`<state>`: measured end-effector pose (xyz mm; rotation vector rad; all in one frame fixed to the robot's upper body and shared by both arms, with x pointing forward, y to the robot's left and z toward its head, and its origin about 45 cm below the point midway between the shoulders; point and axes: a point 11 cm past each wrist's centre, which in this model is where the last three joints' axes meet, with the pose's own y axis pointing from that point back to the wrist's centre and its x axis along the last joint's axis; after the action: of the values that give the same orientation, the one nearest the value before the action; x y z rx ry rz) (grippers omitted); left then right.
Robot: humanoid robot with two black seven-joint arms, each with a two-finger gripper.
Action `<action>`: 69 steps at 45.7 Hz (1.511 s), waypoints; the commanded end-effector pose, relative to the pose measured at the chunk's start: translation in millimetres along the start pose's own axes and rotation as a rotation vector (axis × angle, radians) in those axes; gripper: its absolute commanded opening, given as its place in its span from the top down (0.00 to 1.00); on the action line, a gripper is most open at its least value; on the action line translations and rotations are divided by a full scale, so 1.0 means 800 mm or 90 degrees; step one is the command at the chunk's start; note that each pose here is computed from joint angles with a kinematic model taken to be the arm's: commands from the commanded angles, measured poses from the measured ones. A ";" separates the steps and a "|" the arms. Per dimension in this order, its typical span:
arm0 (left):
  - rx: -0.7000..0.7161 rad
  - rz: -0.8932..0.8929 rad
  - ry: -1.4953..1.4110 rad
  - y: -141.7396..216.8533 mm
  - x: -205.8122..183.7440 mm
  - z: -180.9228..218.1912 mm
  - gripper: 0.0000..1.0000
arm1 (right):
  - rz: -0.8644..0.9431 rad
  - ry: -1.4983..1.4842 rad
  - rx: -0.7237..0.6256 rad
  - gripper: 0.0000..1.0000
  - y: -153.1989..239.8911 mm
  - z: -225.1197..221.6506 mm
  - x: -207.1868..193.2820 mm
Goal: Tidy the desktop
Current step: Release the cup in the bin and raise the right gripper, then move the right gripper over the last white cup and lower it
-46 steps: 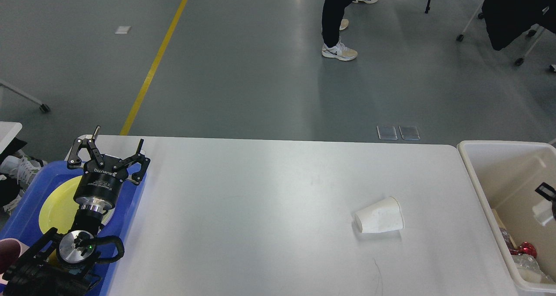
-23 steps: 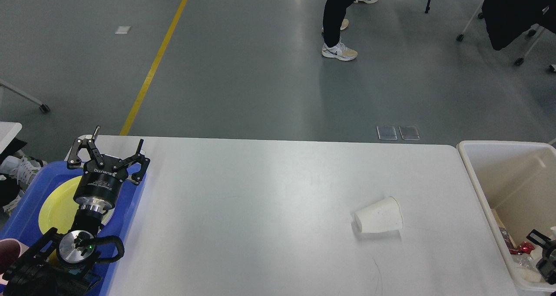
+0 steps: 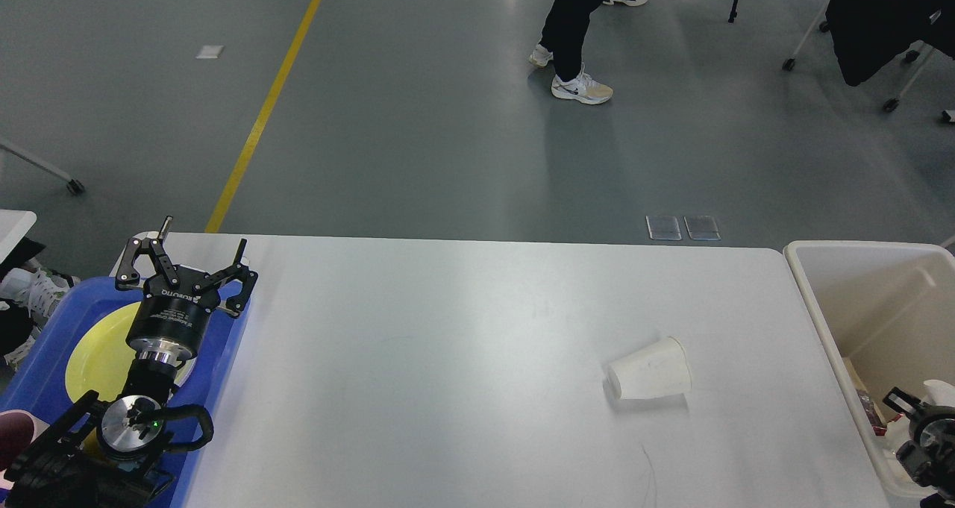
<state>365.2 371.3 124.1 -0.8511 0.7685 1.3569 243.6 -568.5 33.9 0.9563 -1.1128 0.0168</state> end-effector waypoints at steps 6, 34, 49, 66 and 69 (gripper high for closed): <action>0.000 0.000 0.000 0.000 0.000 0.000 0.04 | 0.005 -0.005 0.005 0.00 0.000 -0.007 0.002; 0.000 -0.001 0.000 -0.001 -0.001 0.000 0.04 | -0.170 0.071 0.079 0.00 0.083 -0.157 0.174; 0.001 0.000 0.000 0.000 0.000 0.000 0.04 | -0.282 0.196 0.209 0.00 0.271 -0.271 0.243; 0.000 -0.001 0.000 -0.001 -0.001 0.000 0.04 | -0.412 0.342 0.311 0.00 0.466 -0.300 0.268; 0.000 -0.001 0.000 -0.001 -0.001 0.000 0.04 | -0.426 0.360 0.327 0.00 0.488 -0.298 0.256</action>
<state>365.5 371.0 124.5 -0.8509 0.7687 1.3551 367.0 -281.3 404.7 1.5884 -0.3031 0.0162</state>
